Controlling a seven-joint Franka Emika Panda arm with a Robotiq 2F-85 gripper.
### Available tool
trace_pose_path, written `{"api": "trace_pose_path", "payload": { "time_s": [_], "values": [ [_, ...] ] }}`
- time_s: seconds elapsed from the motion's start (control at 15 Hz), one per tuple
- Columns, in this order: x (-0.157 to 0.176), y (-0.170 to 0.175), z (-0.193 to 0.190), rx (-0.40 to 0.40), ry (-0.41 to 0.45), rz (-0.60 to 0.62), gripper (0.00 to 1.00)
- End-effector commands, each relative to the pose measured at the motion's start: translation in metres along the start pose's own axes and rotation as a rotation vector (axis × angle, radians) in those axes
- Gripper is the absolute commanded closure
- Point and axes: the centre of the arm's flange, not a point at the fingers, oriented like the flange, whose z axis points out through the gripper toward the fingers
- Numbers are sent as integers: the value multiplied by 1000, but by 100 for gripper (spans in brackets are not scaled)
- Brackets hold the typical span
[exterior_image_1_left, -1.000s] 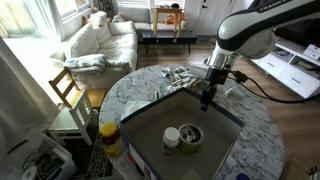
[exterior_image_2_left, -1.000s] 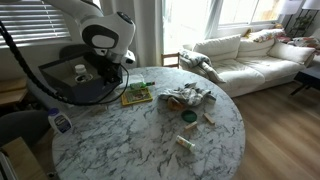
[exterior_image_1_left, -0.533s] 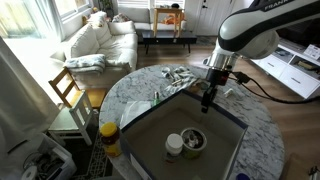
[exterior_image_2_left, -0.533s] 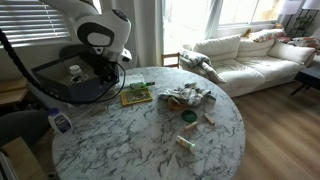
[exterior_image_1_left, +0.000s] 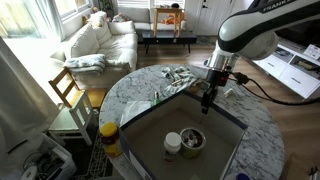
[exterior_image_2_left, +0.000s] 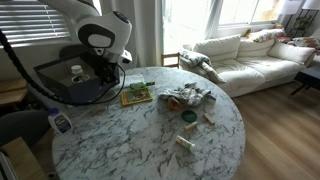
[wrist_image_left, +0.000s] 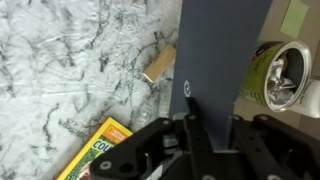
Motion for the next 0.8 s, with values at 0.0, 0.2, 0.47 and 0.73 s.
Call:
{"api": "trace_pose_path", "payload": {
  "time_s": [0.0, 0.2, 0.47, 0.73],
  "values": [
    [0, -3, 0, 34, -8, 43, 98],
    [3, -5, -3, 26, 6, 62, 98],
    [8, -9, -8, 18, 20, 76, 98],
    [11, -6, -7, 15, 15, 94, 98]
  ]
}}
